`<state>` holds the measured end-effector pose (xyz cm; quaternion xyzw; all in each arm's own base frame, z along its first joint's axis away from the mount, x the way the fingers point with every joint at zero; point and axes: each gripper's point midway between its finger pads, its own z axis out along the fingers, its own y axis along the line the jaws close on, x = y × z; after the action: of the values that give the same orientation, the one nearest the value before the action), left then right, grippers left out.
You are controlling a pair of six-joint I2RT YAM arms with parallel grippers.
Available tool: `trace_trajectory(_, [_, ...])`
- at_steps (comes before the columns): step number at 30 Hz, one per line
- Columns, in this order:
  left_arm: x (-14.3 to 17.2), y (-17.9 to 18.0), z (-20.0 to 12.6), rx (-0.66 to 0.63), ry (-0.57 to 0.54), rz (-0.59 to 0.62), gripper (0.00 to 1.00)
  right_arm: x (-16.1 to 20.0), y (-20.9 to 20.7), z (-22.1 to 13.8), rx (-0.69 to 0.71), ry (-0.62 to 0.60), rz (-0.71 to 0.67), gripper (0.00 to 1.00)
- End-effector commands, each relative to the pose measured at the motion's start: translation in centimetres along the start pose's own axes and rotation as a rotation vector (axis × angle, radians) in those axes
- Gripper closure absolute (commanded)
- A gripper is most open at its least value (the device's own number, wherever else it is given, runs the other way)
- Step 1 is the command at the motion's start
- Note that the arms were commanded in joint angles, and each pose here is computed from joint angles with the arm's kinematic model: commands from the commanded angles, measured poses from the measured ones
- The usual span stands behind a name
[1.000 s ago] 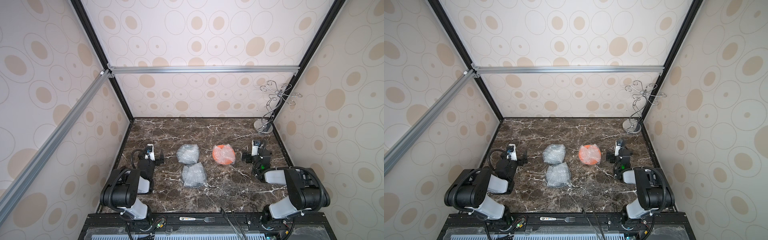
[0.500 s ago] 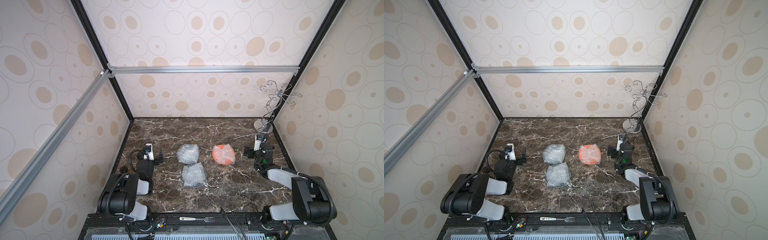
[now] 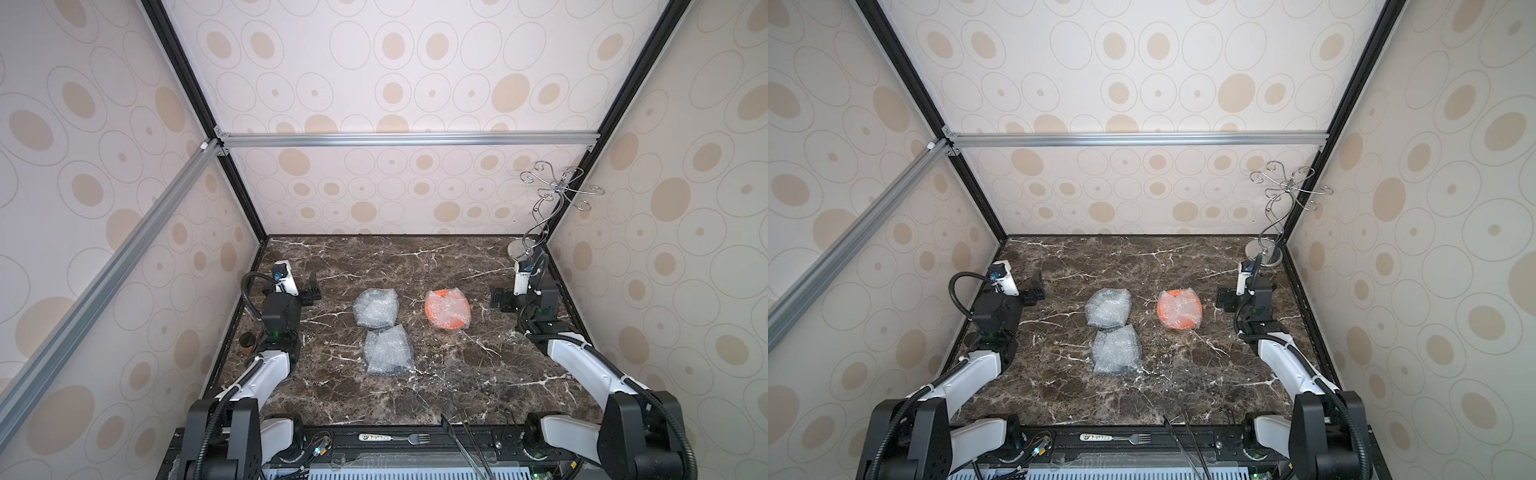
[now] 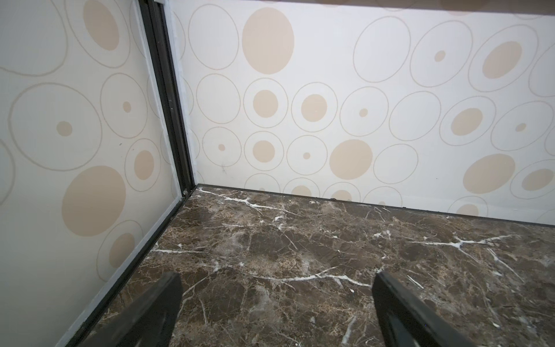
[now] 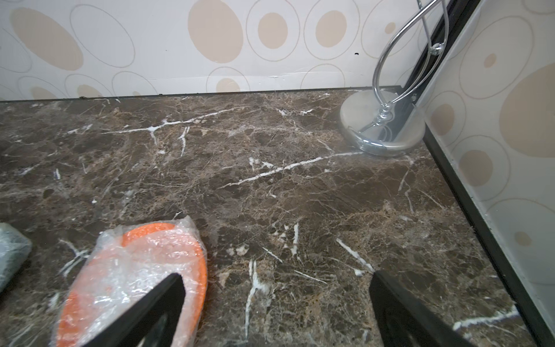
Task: Unpack dinner plates from bubble wrap
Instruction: Unwrap the bubble wrap at the center of the board.
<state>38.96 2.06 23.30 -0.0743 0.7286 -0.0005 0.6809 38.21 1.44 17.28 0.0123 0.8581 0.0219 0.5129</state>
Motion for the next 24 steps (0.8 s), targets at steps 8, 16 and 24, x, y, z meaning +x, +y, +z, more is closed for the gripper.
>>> trace_trajectory(8, [-0.8, -0.7, 0.3, 0.010, 0.176, -0.138, 0.00, -0.2, 2.2, -2.4, -0.120, 0.144, 0.126, 0.01])
trace_trajectory(16, [-2.5, -1.5, -0.6, 0.051, 0.172, -0.154, 0.00, -0.7, 3.2, -3.7, -0.173, 0.176, 0.166, 0.01])
trace_trajectory(24, [-1.1, -1.9, -1.2, 0.059, 0.262, -0.204, 0.00, -0.9, 4.8, -4.7, -0.268, 0.219, 0.136, 0.01])
